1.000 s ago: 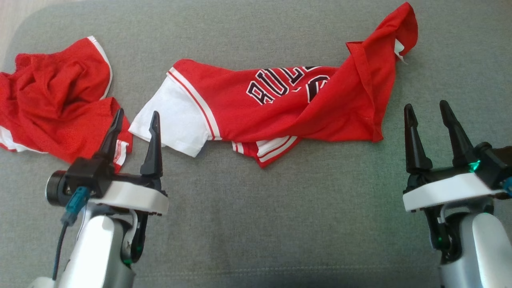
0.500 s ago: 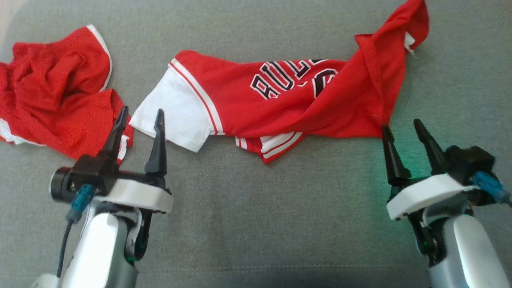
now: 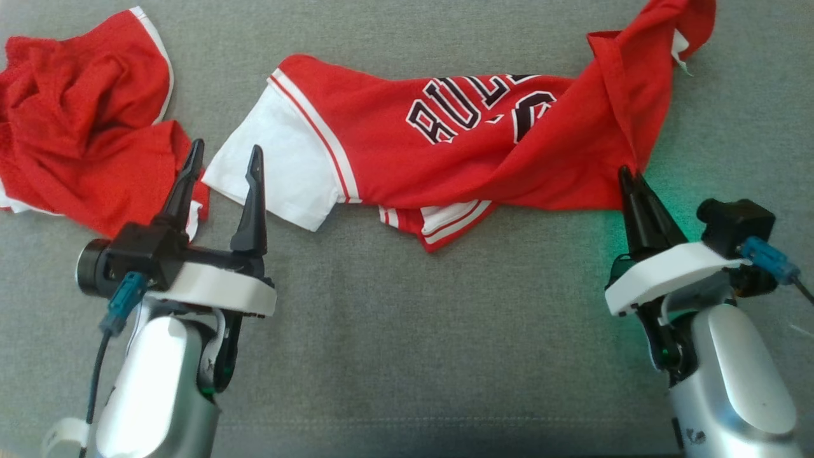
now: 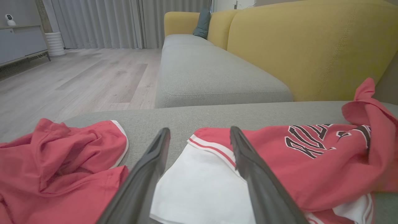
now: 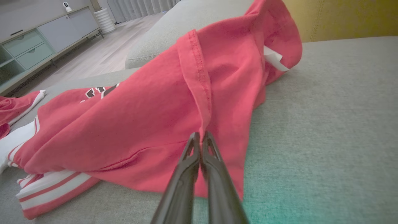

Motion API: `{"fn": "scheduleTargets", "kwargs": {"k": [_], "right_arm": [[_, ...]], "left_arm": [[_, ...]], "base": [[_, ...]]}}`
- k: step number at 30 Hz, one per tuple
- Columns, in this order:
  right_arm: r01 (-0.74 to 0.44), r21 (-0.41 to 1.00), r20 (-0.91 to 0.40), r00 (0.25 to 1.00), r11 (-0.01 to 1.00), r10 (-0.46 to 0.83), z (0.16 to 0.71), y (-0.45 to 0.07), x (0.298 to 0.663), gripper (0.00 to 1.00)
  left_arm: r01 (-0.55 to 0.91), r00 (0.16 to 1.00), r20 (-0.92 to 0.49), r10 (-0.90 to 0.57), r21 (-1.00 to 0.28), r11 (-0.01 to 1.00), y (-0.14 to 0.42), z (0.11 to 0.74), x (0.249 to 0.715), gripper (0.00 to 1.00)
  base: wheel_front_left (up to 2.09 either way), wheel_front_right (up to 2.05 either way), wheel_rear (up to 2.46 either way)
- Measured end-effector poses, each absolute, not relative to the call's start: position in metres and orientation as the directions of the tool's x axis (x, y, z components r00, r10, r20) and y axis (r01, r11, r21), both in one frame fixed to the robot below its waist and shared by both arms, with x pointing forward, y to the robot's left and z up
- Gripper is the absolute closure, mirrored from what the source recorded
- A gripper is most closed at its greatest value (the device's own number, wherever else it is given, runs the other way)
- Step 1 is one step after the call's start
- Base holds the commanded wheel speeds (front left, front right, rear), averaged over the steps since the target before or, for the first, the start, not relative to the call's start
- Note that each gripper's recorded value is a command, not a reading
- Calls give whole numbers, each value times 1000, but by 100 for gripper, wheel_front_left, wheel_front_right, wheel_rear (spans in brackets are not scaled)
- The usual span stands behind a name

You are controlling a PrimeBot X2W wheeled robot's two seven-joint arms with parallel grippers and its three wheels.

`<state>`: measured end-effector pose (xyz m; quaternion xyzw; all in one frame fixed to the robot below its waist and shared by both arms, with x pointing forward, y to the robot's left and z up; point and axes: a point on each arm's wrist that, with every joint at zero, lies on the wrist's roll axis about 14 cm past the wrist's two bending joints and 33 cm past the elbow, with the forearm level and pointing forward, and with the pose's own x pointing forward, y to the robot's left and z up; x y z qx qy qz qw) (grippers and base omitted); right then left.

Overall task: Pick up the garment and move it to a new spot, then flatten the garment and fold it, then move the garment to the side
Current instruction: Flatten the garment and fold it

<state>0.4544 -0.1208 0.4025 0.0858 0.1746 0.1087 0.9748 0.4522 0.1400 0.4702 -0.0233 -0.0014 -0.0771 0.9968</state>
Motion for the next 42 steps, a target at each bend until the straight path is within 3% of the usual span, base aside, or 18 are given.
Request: {"fn": "scheduleTargets", "kwargs": {"k": [7, 22, 23, 24, 30, 37, 42], "right_arm": [[-128, 201, -295, 937, 971, 184, 410, -144, 452, 100], [46, 168, -393, 919, 985, 24, 398, -212, 421, 100], [48, 168, -393, 919, 985, 22, 398, -212, 421, 59], [50, 170, -390, 921, 984, 21, 400, -213, 421, 1], [47, 174, -302, 953, 984, 8, 423, -214, 426, 0], [-40, 133, -155, 986, 990, 61, 465, -192, 427, 0], [-101, 128, -122, 986, 987, 116, 480, -169, 419, 0]], "left_arm": [[161, 987, 8, -160, -51, 986, 137, 470, 454, 0], [159, 987, 13, -158, -50, 986, 138, 471, 457, 0], [159, 987, 14, -159, -49, 986, 138, 471, 457, 0], [159, 987, 15, -159, -48, 986, 137, 471, 457, 0], [160, 987, 29, -159, -45, 986, 137, 478, 455, 0], [161, 986, 59, -158, -41, 986, 137, 492, 448, 0], [152, 988, 35, -150, -42, 988, 140, 486, 433, 0]], "base": [[0, 0, 0], [0, 0, 0], [0, 0, 0], [0, 0, 0], [0, 0, 0], [0, 0, 0], [0, 0, 0]]}}
